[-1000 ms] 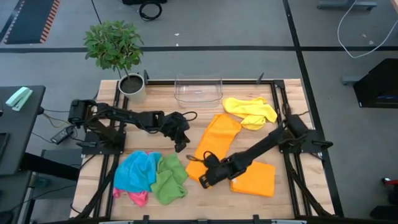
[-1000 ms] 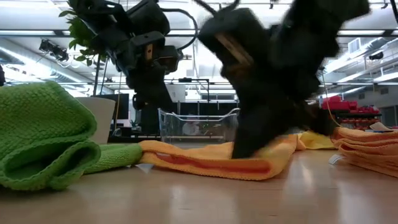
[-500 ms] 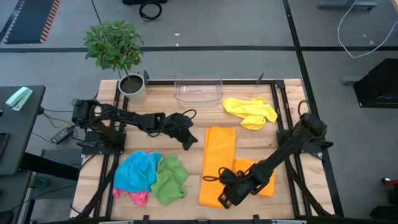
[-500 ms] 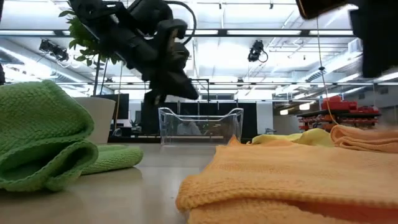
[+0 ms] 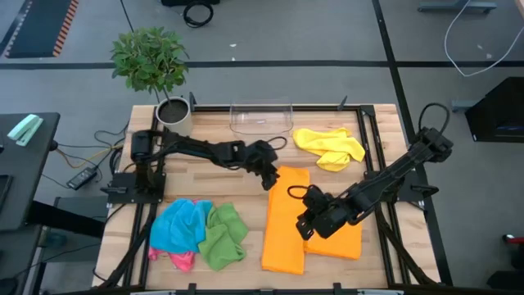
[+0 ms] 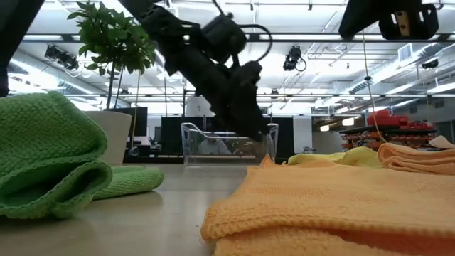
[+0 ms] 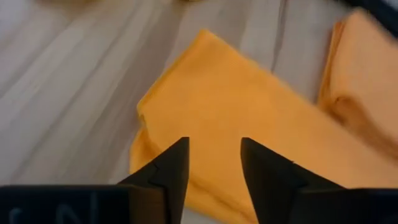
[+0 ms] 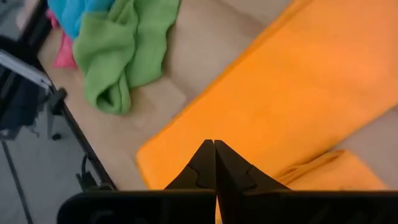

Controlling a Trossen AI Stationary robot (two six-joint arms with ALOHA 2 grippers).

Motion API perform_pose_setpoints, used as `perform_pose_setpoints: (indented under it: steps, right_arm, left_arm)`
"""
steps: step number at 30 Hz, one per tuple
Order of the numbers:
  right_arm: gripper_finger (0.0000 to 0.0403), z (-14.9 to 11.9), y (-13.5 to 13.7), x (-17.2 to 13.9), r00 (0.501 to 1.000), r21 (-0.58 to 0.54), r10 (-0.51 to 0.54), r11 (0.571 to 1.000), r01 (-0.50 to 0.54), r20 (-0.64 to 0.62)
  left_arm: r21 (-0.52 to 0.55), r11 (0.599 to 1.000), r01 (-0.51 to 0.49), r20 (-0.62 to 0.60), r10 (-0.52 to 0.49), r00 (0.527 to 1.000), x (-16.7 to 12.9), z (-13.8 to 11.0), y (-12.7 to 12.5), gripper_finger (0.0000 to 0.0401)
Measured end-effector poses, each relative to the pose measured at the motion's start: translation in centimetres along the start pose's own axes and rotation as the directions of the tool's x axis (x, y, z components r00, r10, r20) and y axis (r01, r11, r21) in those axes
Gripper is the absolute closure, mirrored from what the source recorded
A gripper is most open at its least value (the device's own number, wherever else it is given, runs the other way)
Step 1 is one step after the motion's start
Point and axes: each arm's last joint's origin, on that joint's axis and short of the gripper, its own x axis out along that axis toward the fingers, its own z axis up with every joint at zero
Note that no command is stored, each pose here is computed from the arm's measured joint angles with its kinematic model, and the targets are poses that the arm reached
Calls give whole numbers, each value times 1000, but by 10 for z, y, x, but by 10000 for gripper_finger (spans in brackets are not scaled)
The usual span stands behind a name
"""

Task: Fold microfiber towels
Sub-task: Fold the orange towel on the table

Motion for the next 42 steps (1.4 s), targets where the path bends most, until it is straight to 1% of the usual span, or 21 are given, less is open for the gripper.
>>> perform_pose_setpoints:
  steps: [1, 3, 7, 9, 11, 13, 14, 16, 18, 21, 25, 35, 39, 42]
  right_arm:
    - [402, 2, -3, -3, 1000, 9, 5, 1000, -5, 13]
    - [402, 3, -11, -6, 1000, 32, 2, 999, -3, 28]
    - [402, 3, -23, -11, 999, 65, -5, 998, 2, 49]
    - [402, 3, -27, -13, 998, 82, 3, 997, -8, 57]
    - [402, 2, -30, -12, 998, 82, -11, 997, 7, 55]
    - [402, 2, -29, -12, 998, 80, -8, 997, 4, 55]
    - [402, 2, -29, -12, 998, 80, -7, 997, 2, 56]
    - [402, 2, -30, -12, 998, 80, -11, 997, 7, 56]
    - [402, 2, -31, -11, 998, 75, -22, 997, 18, 57]
    - [402, 2, -31, -12, 998, 74, -29, 997, 25, 60]
    - [402, 2, -32, -12, 998, 71, -41, 997, 37, 57]
    - [402, 1, -33, -11, 997, 69, -50, 997, 47, 56]
    - [402, 1, -33, -11, 997, 69, -50, 997, 46, 55]
    - [402, 1, -33, -11, 997, 69, -50, 997, 46, 55]
  left_arm:
    - [34, 999, -8, -14, 9, 1000, 3, 1, 0, 238]
    - [96, 995, -33, 3, 33, 999, 10, 4, 0, 231]
    - [145, 984, -102, 1, 103, 995, 22, 3, 6, 225]
    - [151, 982, -111, -9, 114, 993, 24, 1, 9, 225]
    - [150, 980, -130, -2, 132, 991, 29, 0, 13, 228]
    - [146, 978, -146, -23, 151, 988, 33, -5, 19, 231]
    - [144, 979, -144, -2, 146, 989, 36, -4, 20, 232]
    - [141, 979, -147, -14, 150, 989, 37, -6, 21, 237]
    - [142, 980, -143, 3, 144, 990, 40, -5, 21, 243]
    - [133, 980, -145, -8, 147, 989, 42, -8, 22, 258]
    - [134, 981, -141, 3, 142, 990, 42, -7, 21, 287]
    - [133, 981, -140, 11, 140, 990, 42, -6, 21, 389]
    - [130, 982, -140, 11, 140, 990, 42, -6, 21, 390]
    - [70, 991, -110, 0, 111, 994, 37, -3, 19, 394]
